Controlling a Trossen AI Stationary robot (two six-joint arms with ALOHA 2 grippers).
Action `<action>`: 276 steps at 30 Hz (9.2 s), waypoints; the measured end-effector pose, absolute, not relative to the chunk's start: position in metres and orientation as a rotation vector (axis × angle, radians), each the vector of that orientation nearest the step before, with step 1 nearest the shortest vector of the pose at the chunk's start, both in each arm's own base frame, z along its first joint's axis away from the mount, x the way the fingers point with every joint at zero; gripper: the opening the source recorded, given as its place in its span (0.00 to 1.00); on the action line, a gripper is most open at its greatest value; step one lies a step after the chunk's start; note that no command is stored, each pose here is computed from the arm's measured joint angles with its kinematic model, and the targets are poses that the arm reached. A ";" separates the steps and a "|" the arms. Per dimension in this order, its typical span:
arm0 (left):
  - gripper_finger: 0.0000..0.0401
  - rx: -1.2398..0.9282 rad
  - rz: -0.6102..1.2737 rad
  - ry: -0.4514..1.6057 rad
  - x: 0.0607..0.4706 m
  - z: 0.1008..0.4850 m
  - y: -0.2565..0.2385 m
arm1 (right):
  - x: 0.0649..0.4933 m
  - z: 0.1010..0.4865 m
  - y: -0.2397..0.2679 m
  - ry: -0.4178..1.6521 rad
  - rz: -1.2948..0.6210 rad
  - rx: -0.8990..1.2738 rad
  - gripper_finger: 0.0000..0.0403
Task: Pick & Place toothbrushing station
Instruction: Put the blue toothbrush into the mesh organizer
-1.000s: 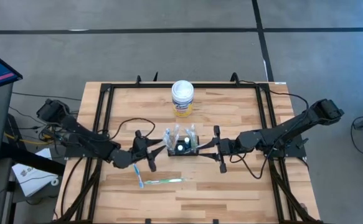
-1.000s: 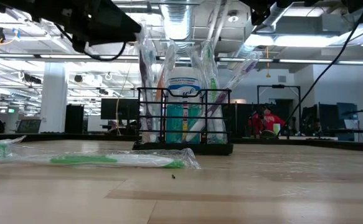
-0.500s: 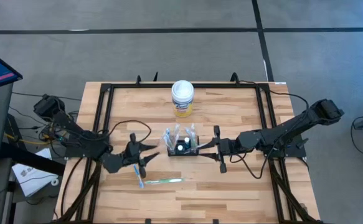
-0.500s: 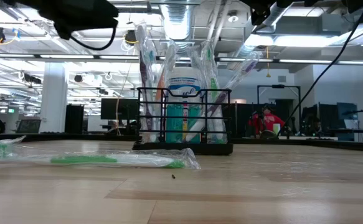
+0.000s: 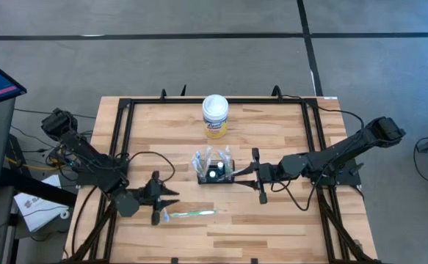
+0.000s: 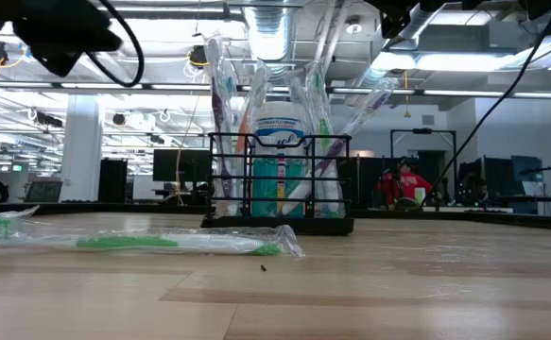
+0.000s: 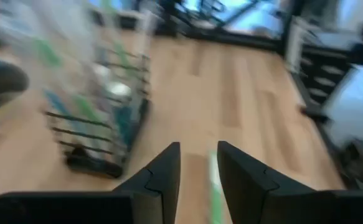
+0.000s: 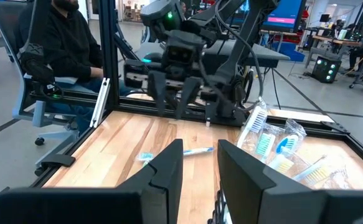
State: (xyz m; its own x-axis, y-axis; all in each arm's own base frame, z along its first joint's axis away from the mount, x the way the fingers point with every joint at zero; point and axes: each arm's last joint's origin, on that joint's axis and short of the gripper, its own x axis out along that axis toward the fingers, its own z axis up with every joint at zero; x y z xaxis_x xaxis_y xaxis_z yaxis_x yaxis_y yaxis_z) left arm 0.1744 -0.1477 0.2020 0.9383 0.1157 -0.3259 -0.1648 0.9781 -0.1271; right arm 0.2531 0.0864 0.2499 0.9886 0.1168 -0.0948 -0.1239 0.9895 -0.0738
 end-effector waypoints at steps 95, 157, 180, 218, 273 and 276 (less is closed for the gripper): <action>0.06 0.161 -0.221 1.265 0.177 0.127 -0.098 | 0.253 0.250 0.088 0.091 0.127 -0.083 0.23; 0.03 -0.291 0.164 -0.014 0.248 0.260 -0.103 | 0.254 0.268 0.088 -0.111 0.124 -0.073 0.23; 0.03 -0.168 0.170 0.007 0.327 0.268 -0.102 | 0.253 0.272 0.088 -0.148 0.144 -0.065 0.23; 0.03 -0.133 0.146 -0.008 0.331 0.271 -0.107 | 0.256 0.279 0.078 -0.218 0.098 -0.047 0.23; 0.12 -0.081 0.147 0.002 0.322 0.274 -0.104 | 0.284 0.287 0.087 -0.126 0.117 -0.169 0.00; 0.12 -0.076 0.140 0.010 0.315 0.281 -0.106 | 0.284 0.286 0.086 -0.115 0.101 -0.182 0.00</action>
